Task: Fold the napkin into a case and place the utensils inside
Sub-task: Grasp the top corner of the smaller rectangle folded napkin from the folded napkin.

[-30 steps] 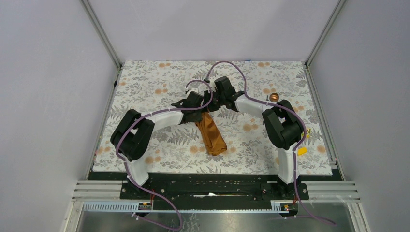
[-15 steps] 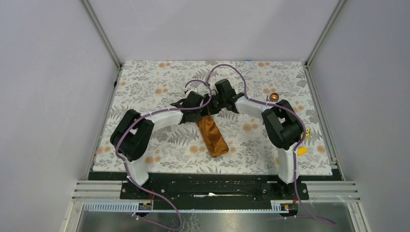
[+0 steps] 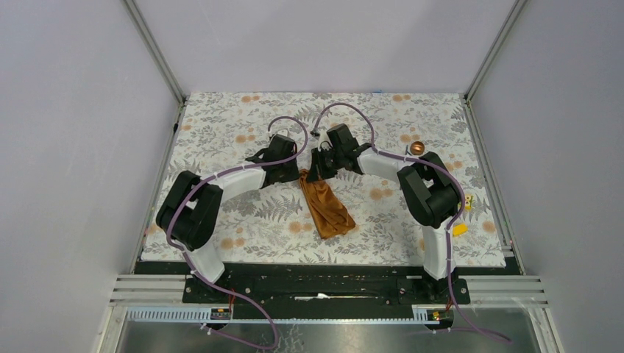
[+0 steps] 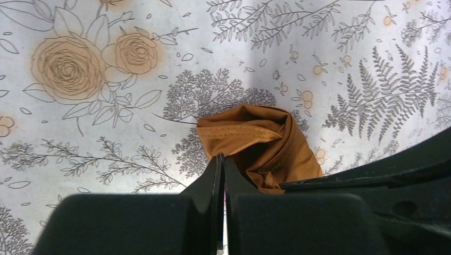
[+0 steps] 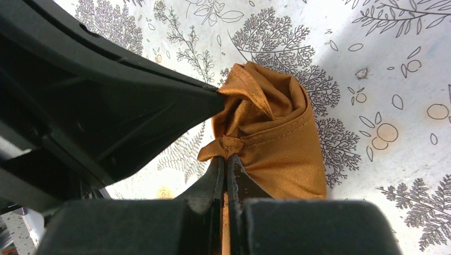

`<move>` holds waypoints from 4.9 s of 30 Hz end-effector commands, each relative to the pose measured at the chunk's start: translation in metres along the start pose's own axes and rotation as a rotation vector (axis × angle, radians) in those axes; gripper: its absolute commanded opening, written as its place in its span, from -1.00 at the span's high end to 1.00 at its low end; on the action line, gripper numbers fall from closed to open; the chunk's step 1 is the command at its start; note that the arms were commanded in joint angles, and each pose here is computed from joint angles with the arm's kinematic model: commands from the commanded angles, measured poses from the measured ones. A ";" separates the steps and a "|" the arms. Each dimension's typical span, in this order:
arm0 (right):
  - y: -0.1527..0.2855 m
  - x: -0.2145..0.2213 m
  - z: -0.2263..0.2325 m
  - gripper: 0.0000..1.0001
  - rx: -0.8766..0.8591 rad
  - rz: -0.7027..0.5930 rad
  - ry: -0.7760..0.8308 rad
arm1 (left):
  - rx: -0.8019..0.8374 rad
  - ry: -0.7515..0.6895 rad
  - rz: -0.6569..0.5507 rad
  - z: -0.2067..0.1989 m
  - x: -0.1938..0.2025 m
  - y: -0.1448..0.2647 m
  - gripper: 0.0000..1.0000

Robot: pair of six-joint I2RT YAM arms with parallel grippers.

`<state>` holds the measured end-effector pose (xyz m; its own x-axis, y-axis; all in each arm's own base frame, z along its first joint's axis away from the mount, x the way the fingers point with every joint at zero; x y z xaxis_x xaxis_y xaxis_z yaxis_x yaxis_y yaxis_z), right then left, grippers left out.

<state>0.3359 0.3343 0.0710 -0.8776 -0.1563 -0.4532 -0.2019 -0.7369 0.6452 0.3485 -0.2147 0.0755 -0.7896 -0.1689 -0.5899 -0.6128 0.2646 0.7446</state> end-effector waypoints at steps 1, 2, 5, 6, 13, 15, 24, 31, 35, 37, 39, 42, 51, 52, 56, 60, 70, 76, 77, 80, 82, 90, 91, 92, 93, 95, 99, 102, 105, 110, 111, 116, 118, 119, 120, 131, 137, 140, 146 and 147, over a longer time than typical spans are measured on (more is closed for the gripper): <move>-0.010 0.010 0.000 1.00 0.024 0.030 -0.029 | 0.112 0.006 -0.077 -0.021 -0.020 0.014 1.00; -0.014 0.008 -0.001 1.00 0.029 0.021 -0.037 | 0.117 0.007 -0.074 -0.021 -0.019 0.014 1.00; -0.028 -0.002 0.000 1.00 0.072 -0.006 -0.071 | 0.130 0.008 -0.078 -0.022 -0.018 0.017 1.00; -0.030 -0.006 -0.001 1.00 0.095 -0.025 -0.095 | 0.132 0.004 -0.080 -0.022 -0.017 0.018 1.00; -0.038 -0.037 -0.011 1.00 0.167 -0.244 -0.265 | 0.118 0.010 -0.057 -0.015 -0.007 0.016 1.00; -0.037 -0.047 -0.011 1.00 0.161 -0.277 -0.293 | 0.115 0.016 -0.052 -0.013 -0.003 0.016 1.00; -0.053 -0.053 0.003 1.00 -0.042 -0.349 -0.376 | 0.097 0.021 -0.024 -0.010 0.003 0.011 1.00; -0.043 -0.023 0.002 0.43 -0.044 -0.213 -0.327 | 0.043 0.040 -0.029 0.002 0.000 0.012 1.00; -0.025 -0.017 0.003 0.24 0.000 -0.164 -0.271 | 0.041 0.043 -0.027 0.005 0.002 0.012 1.00; -0.019 -0.017 0.007 0.16 0.003 -0.147 -0.249 | 0.046 0.047 -0.018 0.005 0.004 0.010 1.00; -0.012 -0.015 0.009 0.12 0.011 -0.135 -0.230 | 0.052 0.051 -0.014 0.005 0.005 0.009 1.00; -0.002 -0.015 0.011 -0.03 0.030 -0.129 -0.187 | 0.053 0.047 -0.015 0.005 0.005 0.010 1.00; -0.003 -0.005 0.007 0.24 0.024 -0.092 -0.147 | 0.072 0.047 -0.015 0.001 0.003 0.012 1.00; -0.005 -0.004 0.005 0.35 0.027 -0.094 -0.149 | 0.074 0.046 -0.019 0.001 0.002 0.013 1.00; -0.020 0.000 -0.004 0.73 0.018 -0.099 -0.165 | 0.100 0.044 -0.005 -0.003 0.004 0.014 1.00; -0.040 -0.010 0.003 1.00 -0.054 -0.138 -0.195 | 0.127 0.054 0.014 -0.007 0.006 0.015 1.00; -0.038 -0.024 0.004 0.98 -0.150 -0.305 -0.287 | 0.108 0.096 0.072 -0.002 0.011 0.013 0.97; -0.021 -0.022 0.008 0.68 -0.154 -0.263 -0.253 | 0.143 0.140 0.021 0.004 -0.010 0.036 0.31; -0.020 -0.022 0.009 0.66 -0.156 -0.251 -0.251 | 0.142 0.149 0.016 0.007 -0.013 0.039 0.23; -0.022 -0.022 0.007 0.80 -0.142 -0.229 -0.242 | 0.142 0.205 0.018 0.017 -0.014 0.044 0.15; -0.027 -0.022 0.006 0.94 -0.144 -0.207 -0.241 | 0.137 0.248 0.023 0.026 -0.011 0.044 0.14; -0.043 -0.022 -0.002 1.00 -0.142 -0.172 -0.228 | 0.185 0.323 0.120 0.031 0.007 0.014 0.52; -0.044 -0.024 0.001 1.00 -0.156 -0.169 -0.227 | 0.177 0.329 0.130 0.033 0.010 0.009 0.58; -0.044 -0.024 0.004 1.00 -0.163 -0.169 -0.227 | 0.179 0.332 0.138 0.033 0.012 0.005 0.61; -0.043 -0.025 0.008 1.00 -0.170 -0.170 -0.225 | 0.183 0.333 0.142 0.032 0.013 0.002 0.63; -0.041 -0.023 0.012 1.00 -0.172 -0.168 -0.239 | 0.176 0.337 0.151 0.034 0.018 -0.003 0.64; -0.027 -0.019 0.013 0.97 -0.135 -0.182 -0.208 | 0.155 0.342 0.162 0.039 0.025 -0.005 0.66; -0.016 -0.021 0.018 0.69 -0.111 -0.156 -0.134 | 0.142 0.337 0.164 0.042 0.030 -0.003 0.66; -0.005 -0.023 0.023 0.62 -0.093 -0.130 -0.078 | 0.144 0.338 0.165 0.043 0.032 -0.001 0.66; 0.000 -0.023 0.016 0.37 -0.036 -0.119 -0.019 | 0.155 0.336 0.160 0.041 0.031 0.003 0.53; -0.004 -0.021 0.013 0.34 -0.032 -0.106 -0.013 | 0.161 0.336 0.159 0.040 0.030 0.003 0.51; -0.025 -0.021 0.005 0.25 -0.044 -0.073 0.003 | 0.168 0.338 0.162 0.038 0.030 0.004 0.49; -0.030 -0.025 0.003 0.25 -0.041 -0.076 0.014 | 0.166 0.338 0.165 0.039 0.031 0.003 0.49; -0.031 -0.026 0.001 0.27 -0.036 -0.074 0.018 | 0.165 0.338 0.166 0.039 0.031 0.003 0.49; -0.033 -0.027 0.002 0.30 -0.036 -0.071 0.026 | 0.164 0.337 0.168 0.039 0.032 0.003 0.49; -0.052 -0.008 -0.006 0.33 0.027 -0.029 0.072 | 0.162 0.337 0.172 0.040 0.034 0.002 0.50; -0.047 -0.019 0.003 0.86 0.034 -0.064 0.068 | 0.150 0.341 0.177 0.042 0.036 -0.001 0.50; -0.032 -0.032 0.019 1.00 0.009 -0.102 0.053 | 0.140 0.346 0.181 0.044 0.038 -0.003 0.52; -0.015 -0.040 0.040 1.00 -0.040 -0.126 0.000 | 0.134 0.347 0.185 0.045 0.039 -0.005 0.53; -0.015 -0.040 0.041 1.00 -0.050 -0.123 -0.008 | 0.134 0.348 0.186 0.045 0.039 -0.005 0.53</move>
<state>0.3551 0.3658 0.0503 -0.8739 -0.1118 -0.4731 -0.2549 -0.7233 0.6417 0.3283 -0.1828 0.0448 -0.8583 -0.4136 -0.3038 -0.4846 0.4582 0.7451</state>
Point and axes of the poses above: each gripper's point midway between its finger pads, its own y axis back along the fingers, its own z axis along the line the jaws close on, x = y × z, the point moved 3 cm from there along y, back along the fingers, and after that the axes turned 5 degrees about -y, right-handed, at the moved point
